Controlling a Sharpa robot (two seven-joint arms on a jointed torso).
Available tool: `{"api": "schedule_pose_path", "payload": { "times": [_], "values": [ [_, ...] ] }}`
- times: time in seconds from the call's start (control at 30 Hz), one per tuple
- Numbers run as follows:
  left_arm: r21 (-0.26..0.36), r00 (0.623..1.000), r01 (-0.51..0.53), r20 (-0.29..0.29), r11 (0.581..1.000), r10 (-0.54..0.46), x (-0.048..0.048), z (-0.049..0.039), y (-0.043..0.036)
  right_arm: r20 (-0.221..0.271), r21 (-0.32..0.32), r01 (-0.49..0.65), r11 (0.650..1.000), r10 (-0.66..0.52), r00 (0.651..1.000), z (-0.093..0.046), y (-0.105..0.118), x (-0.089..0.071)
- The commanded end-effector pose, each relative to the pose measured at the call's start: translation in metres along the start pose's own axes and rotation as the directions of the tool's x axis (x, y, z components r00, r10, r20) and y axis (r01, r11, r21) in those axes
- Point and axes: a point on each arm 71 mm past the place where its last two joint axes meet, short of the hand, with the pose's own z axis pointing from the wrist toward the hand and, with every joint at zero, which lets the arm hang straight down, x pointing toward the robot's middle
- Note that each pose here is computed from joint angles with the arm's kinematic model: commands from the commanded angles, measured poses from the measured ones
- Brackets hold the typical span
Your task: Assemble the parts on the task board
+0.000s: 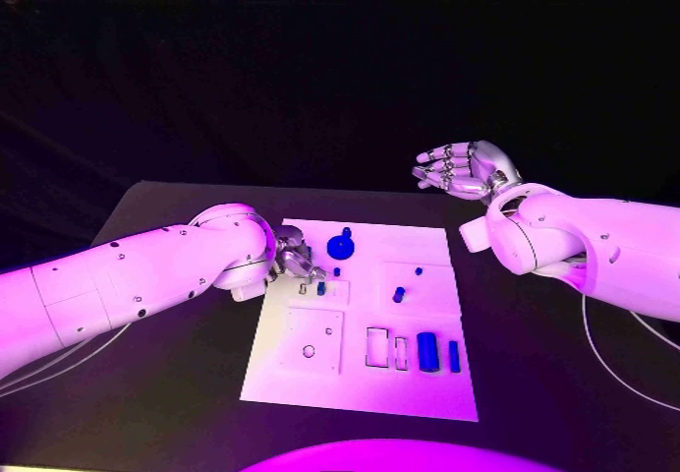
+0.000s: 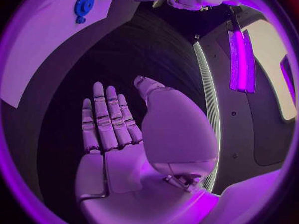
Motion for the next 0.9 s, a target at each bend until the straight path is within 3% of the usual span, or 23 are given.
{"api": "schedule_pose_path", "payload": {
  "times": [0.03, 0.3, 0.5, 0.9],
  "values": [
    [0.020, 0.997, 0.071, 0.004, 0.997, -0.071, -0.0051, -0.0026, -0.0009, -0.012, -0.009, 0.000, 1.000, 0.000, 1.000, 0.000, 0.000, 0.001],
    [-0.010, 0.995, 0.071, 0.073, 0.997, -0.070, -0.0376, -0.0083, 0.0095, -0.015, -0.009, 0.000, 1.000, 0.000, 1.000, 0.001, 0.000, 0.001],
    [-0.039, 0.993, 0.055, 0.106, 0.998, -0.051, -0.0571, -0.0056, 0.0138, -0.018, -0.009, 0.000, 1.000, 0.000, 1.000, 0.001, 0.000, 0.002],
    [-0.071, 0.994, 0.036, 0.105, 0.997, -0.029, -0.0674, 0.0119, 0.0111, -0.019, -0.008, -0.001, 1.000, 0.001, 1.000, 0.002, 0.000, 0.003]
  ]
}}
